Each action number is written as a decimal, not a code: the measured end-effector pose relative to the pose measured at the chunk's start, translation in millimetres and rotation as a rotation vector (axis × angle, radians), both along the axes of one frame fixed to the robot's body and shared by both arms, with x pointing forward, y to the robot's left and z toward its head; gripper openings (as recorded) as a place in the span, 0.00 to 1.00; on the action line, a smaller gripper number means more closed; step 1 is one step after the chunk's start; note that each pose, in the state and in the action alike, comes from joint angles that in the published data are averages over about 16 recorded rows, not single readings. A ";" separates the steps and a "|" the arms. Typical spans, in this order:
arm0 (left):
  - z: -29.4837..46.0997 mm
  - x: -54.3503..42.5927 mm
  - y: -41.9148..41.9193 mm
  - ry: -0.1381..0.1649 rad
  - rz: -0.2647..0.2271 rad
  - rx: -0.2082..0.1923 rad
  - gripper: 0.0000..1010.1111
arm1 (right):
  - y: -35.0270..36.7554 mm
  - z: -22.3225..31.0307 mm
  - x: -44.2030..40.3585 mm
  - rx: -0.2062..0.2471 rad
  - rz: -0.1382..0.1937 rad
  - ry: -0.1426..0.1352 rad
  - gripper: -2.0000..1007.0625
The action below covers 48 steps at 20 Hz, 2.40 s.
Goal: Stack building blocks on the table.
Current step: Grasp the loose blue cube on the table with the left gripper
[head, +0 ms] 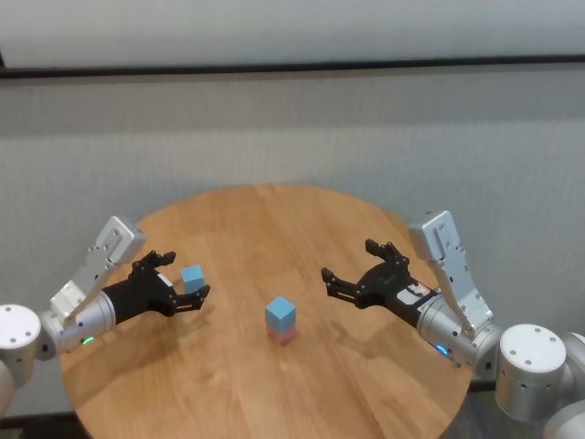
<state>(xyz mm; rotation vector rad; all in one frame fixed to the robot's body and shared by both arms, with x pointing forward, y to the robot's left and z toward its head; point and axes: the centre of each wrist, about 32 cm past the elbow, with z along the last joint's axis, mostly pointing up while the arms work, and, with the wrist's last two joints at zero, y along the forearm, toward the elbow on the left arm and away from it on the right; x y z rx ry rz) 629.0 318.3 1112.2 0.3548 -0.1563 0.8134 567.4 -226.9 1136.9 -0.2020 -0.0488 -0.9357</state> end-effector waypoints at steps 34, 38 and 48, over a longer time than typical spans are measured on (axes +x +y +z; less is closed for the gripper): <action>-1.7 1.6 1.2 0.002 0.003 -0.006 0.99 | -0.5 0.1 0.2 -0.003 0.000 0.000 1.00; -1.7 1.6 1.2 0.002 0.003 -0.006 0.99 | -0.5 0.1 0.2 -0.002 0.000 0.000 1.00; -0.8 0.4 0.3 -0.004 0.002 -0.008 0.99 | -0.4 0.1 0.2 -0.002 0.000 0.000 1.00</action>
